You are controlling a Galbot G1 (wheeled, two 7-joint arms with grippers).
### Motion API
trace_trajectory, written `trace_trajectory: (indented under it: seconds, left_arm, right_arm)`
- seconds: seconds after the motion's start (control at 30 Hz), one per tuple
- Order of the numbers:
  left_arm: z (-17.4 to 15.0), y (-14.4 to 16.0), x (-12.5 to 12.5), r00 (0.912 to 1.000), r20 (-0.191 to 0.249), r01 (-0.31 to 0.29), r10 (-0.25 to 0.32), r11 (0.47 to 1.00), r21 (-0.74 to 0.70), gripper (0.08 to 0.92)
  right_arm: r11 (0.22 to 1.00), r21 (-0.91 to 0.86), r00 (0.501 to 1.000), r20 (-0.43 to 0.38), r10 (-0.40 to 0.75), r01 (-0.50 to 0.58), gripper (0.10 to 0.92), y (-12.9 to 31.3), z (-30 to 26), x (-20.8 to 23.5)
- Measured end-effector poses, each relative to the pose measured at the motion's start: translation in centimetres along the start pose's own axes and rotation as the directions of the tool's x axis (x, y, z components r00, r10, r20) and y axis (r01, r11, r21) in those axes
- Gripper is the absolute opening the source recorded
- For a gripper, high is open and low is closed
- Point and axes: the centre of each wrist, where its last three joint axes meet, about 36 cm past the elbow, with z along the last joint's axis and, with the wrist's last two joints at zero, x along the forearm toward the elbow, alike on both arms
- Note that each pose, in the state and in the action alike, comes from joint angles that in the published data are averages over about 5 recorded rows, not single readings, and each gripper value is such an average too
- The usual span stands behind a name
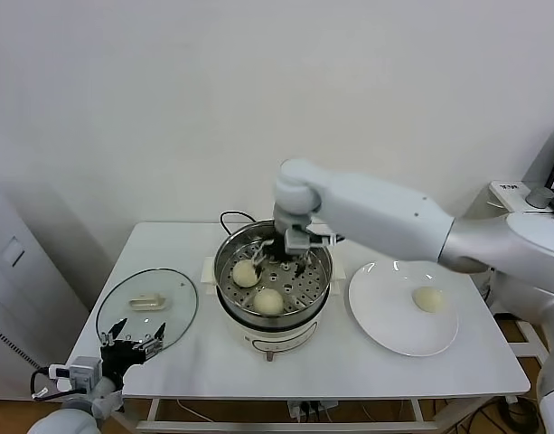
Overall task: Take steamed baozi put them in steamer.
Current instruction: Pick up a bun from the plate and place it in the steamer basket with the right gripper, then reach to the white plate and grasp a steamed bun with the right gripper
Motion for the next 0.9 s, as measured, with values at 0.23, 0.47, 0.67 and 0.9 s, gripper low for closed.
trace_trajectory:
  seconds: [0.23,0.47,0.67,0.9]
  left_arm:
    - [-0.2,0.1,0.0,1.0,0.004,0.001,-0.001,1.0,0.006,0.823]
    - [-0.4,0.2,-0.1,1.0,0.008,0.003,-0.003,1.0,0.009,0.823]
    - [-0.5,0.2,-0.1,1.0,0.006,0.004,-0.004,1.0,0.012,0.823]
    - [-0.5,0.2,-0.1,1.0,0.005,0.003,-0.003,1.0,0.013,0.823]
  right_arm:
    - [0.932,-0.363,0.999,-0.054,0.001,-0.02,0.823,8.6,4.1,4.2]
    - [0.732,-0.681,0.998,-0.063,-0.01,-0.036,0.823,19.9,6.1,5.8]
    - [0.553,-0.832,0.998,-0.054,-0.017,-0.035,0.823,28.8,6.0,5.1]
    - [0.41,-0.912,0.999,-0.03,-0.027,-0.016,0.823,35.6,5.2,1.9]
